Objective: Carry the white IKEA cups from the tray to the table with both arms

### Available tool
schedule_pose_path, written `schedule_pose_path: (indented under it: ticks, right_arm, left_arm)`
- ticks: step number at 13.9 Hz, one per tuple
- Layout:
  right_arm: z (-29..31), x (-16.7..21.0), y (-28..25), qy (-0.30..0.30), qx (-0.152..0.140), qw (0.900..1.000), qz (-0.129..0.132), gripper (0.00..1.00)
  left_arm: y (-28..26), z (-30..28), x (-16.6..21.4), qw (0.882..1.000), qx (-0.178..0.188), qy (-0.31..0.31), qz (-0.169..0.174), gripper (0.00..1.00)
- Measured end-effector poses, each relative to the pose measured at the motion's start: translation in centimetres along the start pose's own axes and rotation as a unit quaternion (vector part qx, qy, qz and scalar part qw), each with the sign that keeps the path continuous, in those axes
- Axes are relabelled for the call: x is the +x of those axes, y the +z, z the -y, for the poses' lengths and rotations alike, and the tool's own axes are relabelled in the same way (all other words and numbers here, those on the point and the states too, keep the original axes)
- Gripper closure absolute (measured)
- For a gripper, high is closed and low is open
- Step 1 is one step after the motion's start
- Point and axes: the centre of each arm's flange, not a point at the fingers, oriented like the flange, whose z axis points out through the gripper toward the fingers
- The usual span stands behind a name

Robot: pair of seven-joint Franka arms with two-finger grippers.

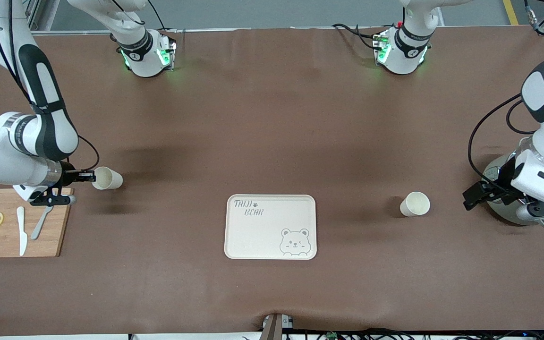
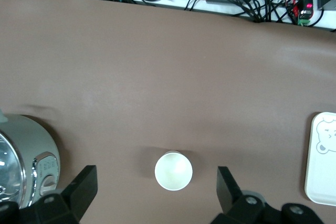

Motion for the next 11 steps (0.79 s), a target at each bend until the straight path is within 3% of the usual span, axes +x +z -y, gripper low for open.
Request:
schedule_pose_path:
  ticks: [4,7,11]
  right_arm:
    - [-1.0,-0.4,0.3,0.000,0.003,1.000,0.003,0.95]
    - [-0.9,-0.6,0.7,-0.002,0.003,1.000,0.005,0.69]
    - [-0.7,-0.5,0.4,-0.003,0.006,1.000,0.013,0.26]
  left_arm:
    - [-4.4,0.2,-0.4,1.000,0.005,-0.001,0.000,0.00]
    - [-8.0,0.4,-2.0,1.000,0.014,-0.002,0.013,0.00]
    - [-12.3,1.1,-4.4,0.999,0.026,0.016,0.032,0.00]
